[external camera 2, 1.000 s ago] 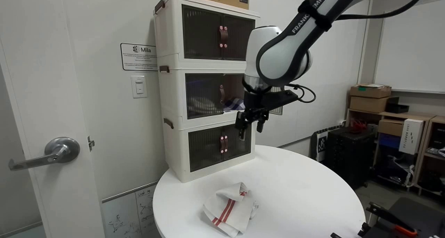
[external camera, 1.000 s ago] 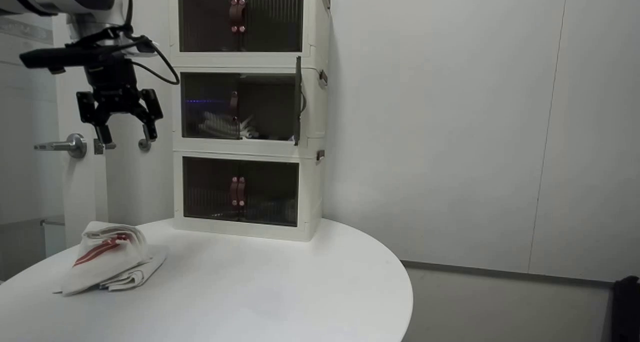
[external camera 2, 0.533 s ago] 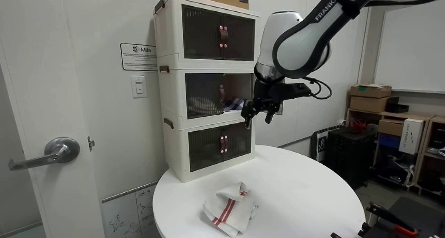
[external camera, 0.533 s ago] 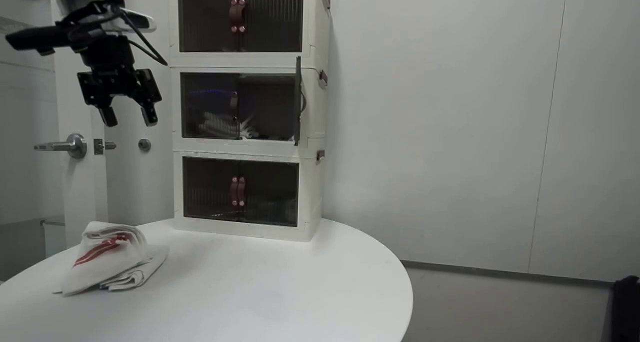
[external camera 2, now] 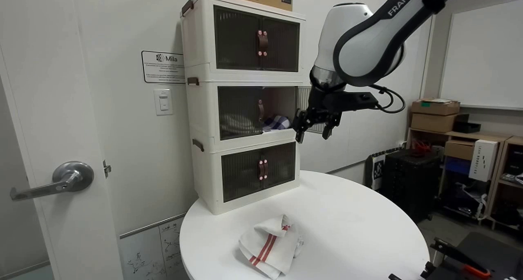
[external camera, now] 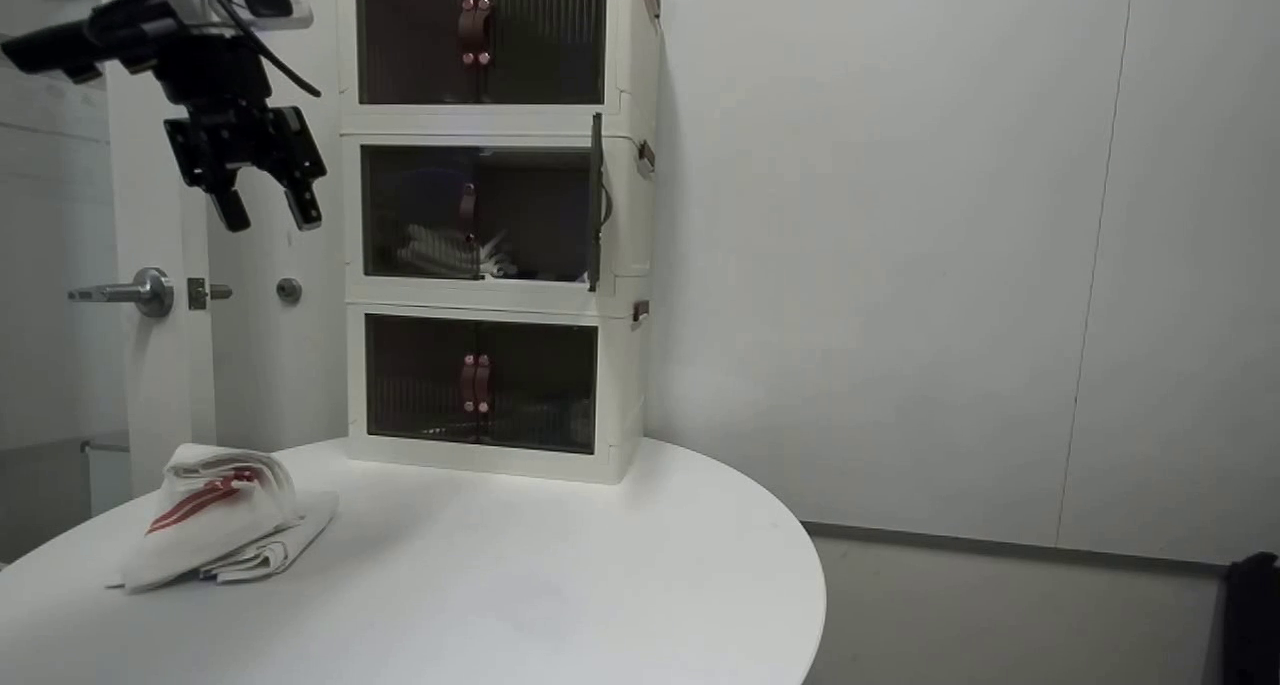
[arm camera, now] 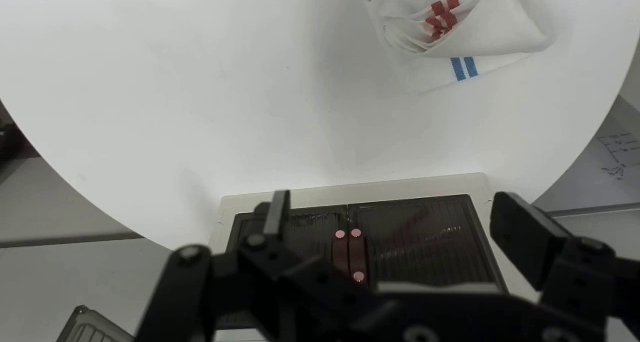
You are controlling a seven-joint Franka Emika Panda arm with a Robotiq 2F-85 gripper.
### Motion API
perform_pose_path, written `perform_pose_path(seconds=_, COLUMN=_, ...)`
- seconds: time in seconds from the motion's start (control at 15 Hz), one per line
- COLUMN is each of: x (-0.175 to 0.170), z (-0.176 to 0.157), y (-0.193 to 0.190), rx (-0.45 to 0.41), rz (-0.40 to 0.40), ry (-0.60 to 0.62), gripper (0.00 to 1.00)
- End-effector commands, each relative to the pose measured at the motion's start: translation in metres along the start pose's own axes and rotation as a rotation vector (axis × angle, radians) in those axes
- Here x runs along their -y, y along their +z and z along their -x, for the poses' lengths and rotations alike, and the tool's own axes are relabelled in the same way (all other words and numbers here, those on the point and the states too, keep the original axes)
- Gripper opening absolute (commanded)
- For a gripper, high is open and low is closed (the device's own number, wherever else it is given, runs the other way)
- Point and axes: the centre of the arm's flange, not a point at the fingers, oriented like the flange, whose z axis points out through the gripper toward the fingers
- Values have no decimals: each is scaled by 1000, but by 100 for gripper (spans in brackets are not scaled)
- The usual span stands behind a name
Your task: Take the towel from the middle drawer
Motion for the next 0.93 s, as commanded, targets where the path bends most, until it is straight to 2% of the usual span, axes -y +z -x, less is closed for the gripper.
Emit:
perform_pose_path(seconds=0.0, x=0, z=11, y=-21, rx=-62, rz=24, ry=33, gripper=100)
perform_pose_path(seconds=0.07, x=0, z=1, y=-8, rx=-20, rz=4, ry=15, gripper=100)
perform_pose_path(seconds=0.87, x=1, z=2, y=-8, rx=-18, rz=6, ry=15, gripper=100)
